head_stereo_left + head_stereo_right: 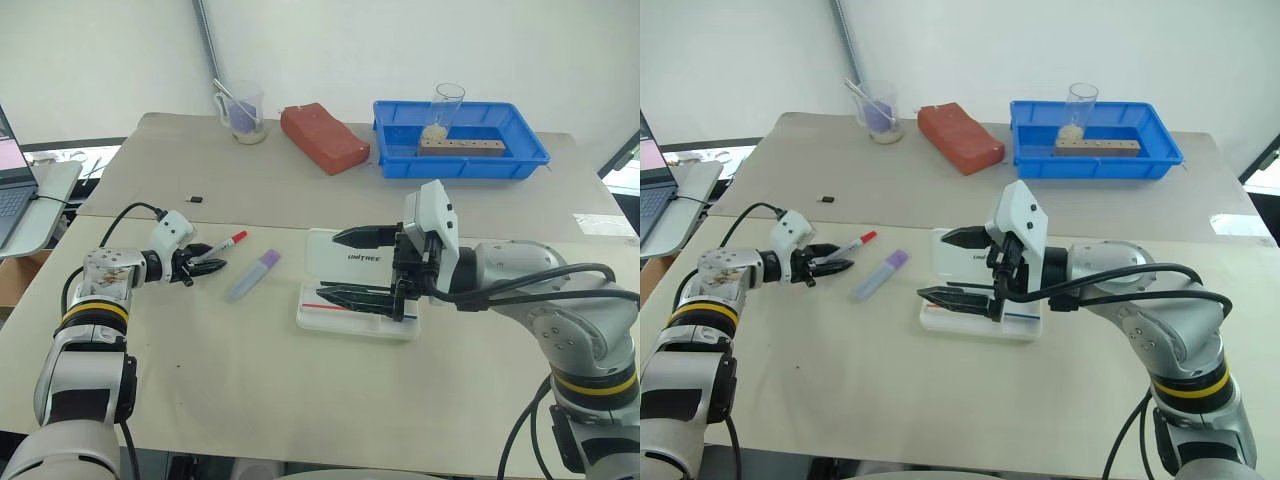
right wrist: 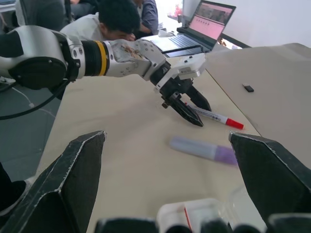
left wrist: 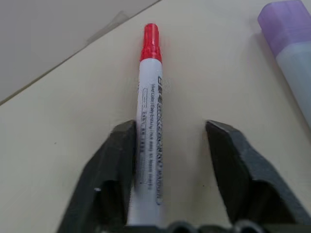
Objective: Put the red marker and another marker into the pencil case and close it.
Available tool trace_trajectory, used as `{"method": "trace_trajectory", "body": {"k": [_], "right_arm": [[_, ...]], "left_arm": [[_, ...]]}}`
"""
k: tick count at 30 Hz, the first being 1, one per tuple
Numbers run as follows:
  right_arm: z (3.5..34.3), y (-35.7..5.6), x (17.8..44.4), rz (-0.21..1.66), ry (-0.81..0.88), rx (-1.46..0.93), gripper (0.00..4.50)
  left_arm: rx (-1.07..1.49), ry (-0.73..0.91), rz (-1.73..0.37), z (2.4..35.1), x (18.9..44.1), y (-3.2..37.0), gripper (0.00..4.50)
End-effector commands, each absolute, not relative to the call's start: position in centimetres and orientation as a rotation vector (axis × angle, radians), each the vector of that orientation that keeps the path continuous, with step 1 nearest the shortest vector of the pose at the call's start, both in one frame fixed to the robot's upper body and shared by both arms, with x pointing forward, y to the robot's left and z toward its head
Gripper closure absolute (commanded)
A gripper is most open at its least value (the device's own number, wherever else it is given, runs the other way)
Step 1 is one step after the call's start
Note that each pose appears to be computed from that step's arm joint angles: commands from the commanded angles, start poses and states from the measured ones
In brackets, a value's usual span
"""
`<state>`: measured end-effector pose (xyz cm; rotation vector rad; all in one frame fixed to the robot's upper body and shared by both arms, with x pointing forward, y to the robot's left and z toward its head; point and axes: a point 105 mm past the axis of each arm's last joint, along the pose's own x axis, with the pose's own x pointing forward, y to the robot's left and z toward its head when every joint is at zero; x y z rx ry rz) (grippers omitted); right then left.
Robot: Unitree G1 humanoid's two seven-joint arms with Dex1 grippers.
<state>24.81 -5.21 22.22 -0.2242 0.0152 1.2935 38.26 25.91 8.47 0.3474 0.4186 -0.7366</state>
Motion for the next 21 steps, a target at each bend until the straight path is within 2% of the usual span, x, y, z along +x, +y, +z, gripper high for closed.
{"method": "trace_trajectory", "body": {"k": [1, 3, 8, 11, 15, 19, 21], "right_arm": [[23.2, -5.2, 24.9, 1.266, -0.038, -0.248, 0.0], [23.3, -5.1, 25.0, 1.256, -0.042, -0.256, 0.0], [23.1, -6.1, 25.5, 1.189, -0.046, -0.285, 0.0], [22.5, -8.1, 25.4, 1.134, -0.009, -0.294, 0.0], [21.0, -10.4, 24.5, 1.098, 0.066, -0.31, 0.0], [19.9, -12.1, 23.3, 1.077, 0.136, -0.315, 0.0], [19.6, -12.6, 22.9, 1.072, 0.157, -0.312, 0.0]], "left_arm": [[0.387, 0.404, -0.733, 9.3, 38.6, 26.2, 3.79], [0.383, 0.405, -0.734, 9.4, 38.6, 26.3, 4.38], [0.444, 0.306, -0.674, 12.2, 39.5, 26.9, 4.37], [0.496, 0.185, -0.822, 16.8, 39.2, 24.1, 4.37], [0.592, 0.131, -1.057, 20.0, 36.1, 19.3, 4.37], [0.699, 0.134, -1.289, 20.3, 32.2, 15.0, 4.37], [0.748, 0.106, -1.358, 19.8, 31.2, 12.9, 4.37]]}}
